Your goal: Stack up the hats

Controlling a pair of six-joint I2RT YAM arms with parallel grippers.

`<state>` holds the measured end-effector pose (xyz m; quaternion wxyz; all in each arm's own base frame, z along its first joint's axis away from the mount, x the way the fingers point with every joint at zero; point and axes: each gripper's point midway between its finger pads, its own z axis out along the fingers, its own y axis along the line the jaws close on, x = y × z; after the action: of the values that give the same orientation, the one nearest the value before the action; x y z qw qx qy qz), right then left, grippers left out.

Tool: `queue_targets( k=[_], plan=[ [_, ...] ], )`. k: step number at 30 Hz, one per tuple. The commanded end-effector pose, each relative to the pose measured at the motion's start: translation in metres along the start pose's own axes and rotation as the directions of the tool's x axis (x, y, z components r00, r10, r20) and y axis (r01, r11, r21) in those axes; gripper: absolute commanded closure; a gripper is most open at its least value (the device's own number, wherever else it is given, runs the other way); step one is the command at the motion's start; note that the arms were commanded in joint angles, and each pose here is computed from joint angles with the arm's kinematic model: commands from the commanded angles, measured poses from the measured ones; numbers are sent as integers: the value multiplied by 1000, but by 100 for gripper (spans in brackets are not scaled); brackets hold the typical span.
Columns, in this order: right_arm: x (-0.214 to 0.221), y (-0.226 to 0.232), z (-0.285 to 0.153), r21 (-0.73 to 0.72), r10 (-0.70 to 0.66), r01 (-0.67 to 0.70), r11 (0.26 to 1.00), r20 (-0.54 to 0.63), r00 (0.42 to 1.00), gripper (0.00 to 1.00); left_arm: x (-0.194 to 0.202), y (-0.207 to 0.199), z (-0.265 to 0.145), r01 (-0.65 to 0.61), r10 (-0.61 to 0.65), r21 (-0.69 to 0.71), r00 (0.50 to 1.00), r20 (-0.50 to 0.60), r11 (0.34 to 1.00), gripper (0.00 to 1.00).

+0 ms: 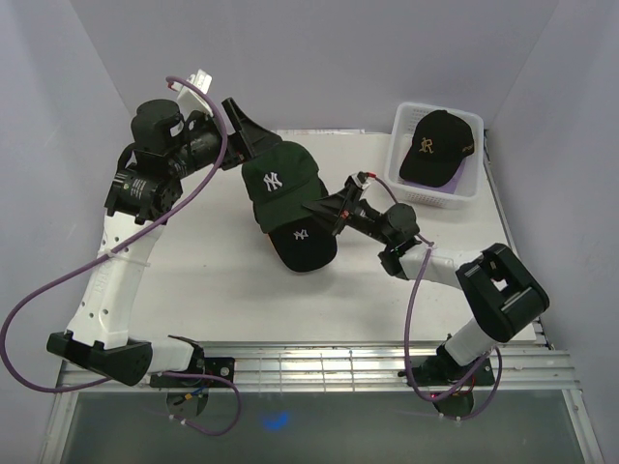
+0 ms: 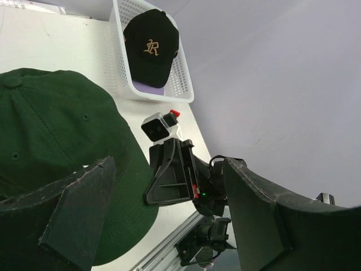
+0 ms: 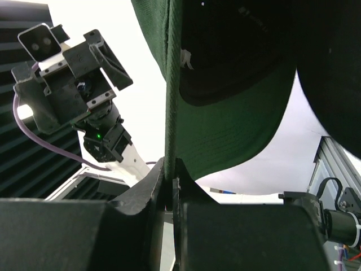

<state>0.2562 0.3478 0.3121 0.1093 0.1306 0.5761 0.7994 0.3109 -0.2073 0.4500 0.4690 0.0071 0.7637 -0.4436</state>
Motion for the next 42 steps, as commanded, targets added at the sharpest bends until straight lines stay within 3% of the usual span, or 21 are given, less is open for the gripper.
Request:
queue_targets(
  k=[1,20,29,35,42],
  plan=[
    [62,115,-49,-513,-347,282,811,-34,937,92,1,1,-4,-13,13,-5,1000,5,1000,13],
    [60,2,-96,-183,-157,151,972,-17,988,92,6,9,0,-7,7,-20,1000,-7,1000,13],
    [49,-45,-101,-30,-95,95,995,8,995,90,8,12,1,-10,9,-30,1000,-10,999,13],
    [44,-76,-112,73,-29,25,997,46,999,77,9,15,2,-9,9,-38,1000,-13,999,13],
    [35,-87,-113,132,-40,29,991,83,996,61,8,15,3,-8,7,-38,1000,-13,999,13]
  ],
)
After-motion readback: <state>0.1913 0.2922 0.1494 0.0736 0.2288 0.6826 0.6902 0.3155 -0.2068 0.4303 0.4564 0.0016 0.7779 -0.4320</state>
